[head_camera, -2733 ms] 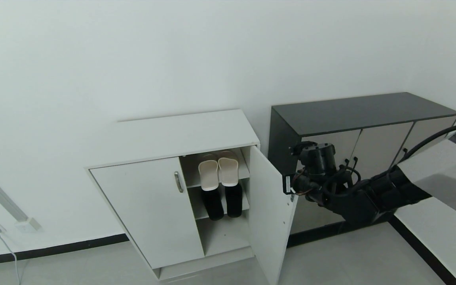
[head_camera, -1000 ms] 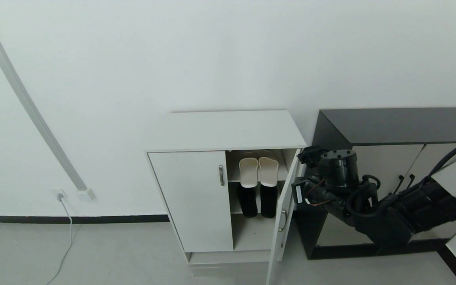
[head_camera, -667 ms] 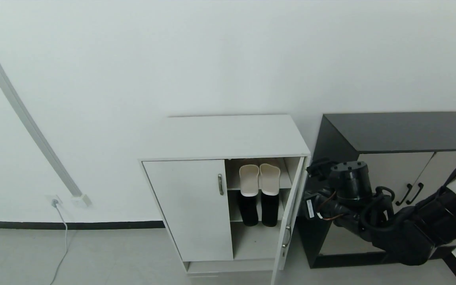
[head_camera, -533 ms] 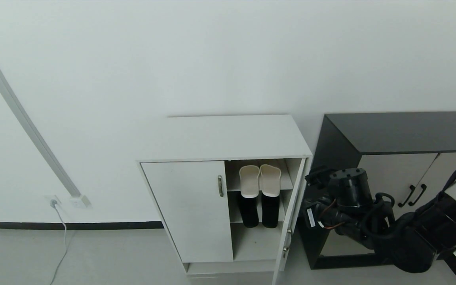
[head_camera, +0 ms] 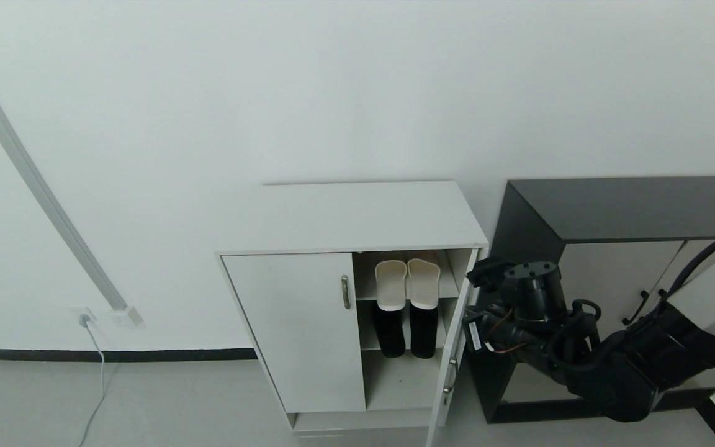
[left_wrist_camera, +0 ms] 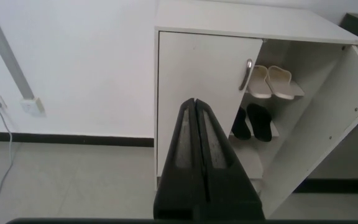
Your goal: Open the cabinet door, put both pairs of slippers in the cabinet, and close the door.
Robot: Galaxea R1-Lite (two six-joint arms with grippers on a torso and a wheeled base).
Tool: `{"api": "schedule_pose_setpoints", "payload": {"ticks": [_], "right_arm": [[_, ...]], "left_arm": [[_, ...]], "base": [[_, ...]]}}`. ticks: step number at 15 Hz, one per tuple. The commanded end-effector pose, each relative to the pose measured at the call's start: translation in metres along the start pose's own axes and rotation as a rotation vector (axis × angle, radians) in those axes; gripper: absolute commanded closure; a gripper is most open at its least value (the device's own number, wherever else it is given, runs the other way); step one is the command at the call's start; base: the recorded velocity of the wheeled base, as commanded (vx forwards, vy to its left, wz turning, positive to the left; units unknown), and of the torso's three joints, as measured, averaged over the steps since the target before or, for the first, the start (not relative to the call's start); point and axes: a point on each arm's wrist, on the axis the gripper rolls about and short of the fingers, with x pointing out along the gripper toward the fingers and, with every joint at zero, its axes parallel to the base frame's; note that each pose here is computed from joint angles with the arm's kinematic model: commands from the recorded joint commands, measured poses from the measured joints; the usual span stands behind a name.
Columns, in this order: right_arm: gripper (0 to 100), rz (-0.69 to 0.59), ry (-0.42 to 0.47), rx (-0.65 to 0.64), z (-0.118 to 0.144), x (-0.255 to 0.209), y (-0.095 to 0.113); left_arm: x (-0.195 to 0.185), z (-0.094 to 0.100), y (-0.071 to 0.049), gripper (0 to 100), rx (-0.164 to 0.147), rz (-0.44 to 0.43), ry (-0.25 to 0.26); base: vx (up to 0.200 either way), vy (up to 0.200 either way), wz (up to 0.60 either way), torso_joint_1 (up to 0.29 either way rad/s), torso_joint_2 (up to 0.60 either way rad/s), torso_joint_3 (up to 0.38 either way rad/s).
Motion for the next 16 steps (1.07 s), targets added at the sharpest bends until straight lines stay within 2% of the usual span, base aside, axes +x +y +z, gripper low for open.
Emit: {"api": "schedule_pose_setpoints", "payload": {"ticks": [1,16], "right_arm": [[100,0.001,0.007,-0.004,-0.002,0.011,0.003],[100,0.052,-0.07,0.025,0.01,0.072,0.021]], "left_arm": [[0.0,0.0,0.0,100,-0.001,-0.001,0.001],[0.0,0.0,0.0,100,-0.001,0.002,0.001]], "base": [[0.0,0.0,0.0,0.0,0.0,0.0],[0.0,0.0,0.0,0.0,0.0,0.0]]}}
